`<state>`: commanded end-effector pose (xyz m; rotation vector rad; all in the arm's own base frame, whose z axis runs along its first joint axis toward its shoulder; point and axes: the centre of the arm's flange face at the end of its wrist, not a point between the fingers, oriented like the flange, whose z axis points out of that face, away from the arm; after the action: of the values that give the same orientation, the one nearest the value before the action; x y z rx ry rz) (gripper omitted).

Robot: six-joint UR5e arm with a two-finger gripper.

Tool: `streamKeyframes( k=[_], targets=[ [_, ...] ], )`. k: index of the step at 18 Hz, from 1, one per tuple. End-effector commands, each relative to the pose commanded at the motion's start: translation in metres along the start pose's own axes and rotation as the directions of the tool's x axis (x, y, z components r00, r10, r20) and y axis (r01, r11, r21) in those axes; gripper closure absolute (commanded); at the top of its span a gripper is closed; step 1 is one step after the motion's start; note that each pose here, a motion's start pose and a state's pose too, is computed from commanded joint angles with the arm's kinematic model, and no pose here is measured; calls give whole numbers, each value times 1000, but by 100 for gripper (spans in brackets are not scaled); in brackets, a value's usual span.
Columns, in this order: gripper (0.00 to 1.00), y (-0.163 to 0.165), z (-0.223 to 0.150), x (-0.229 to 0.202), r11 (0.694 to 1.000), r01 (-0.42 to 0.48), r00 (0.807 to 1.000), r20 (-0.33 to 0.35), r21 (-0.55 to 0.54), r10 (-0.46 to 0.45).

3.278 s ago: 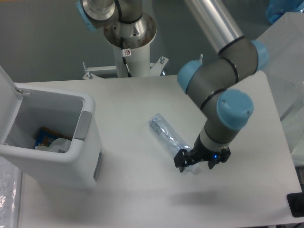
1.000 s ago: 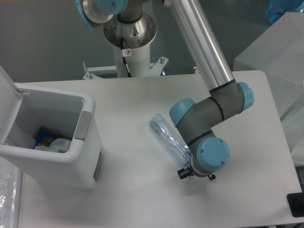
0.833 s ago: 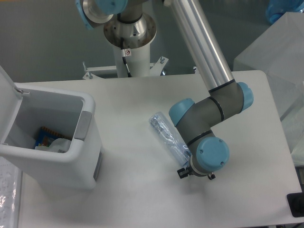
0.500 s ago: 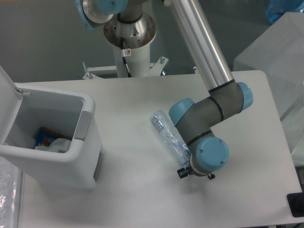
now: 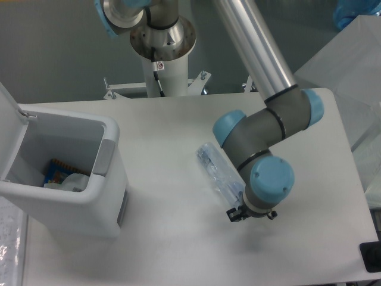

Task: Place the trash in the trash can
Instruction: 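Close the gripper on the bottle and lift it, then carry the bottle over the bin, lower it in, open the gripper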

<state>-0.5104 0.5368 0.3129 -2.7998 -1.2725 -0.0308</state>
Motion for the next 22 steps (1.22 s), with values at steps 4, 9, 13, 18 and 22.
streamKeyframes(
  k=[4,9,13,18,22],
  targets=[
    [90,-1,-46,12,996,-6,996,-88,93,14],
    [94,6,-78,29,985,-20,987,-152,169,46],
    [94,12,-96,46,978,-36,983,-171,204,72],
    [96,29,-180,65,909,-50,951,-257,413,169],
    [96,49,-239,96,822,-96,931,-242,562,274]
  ],
)
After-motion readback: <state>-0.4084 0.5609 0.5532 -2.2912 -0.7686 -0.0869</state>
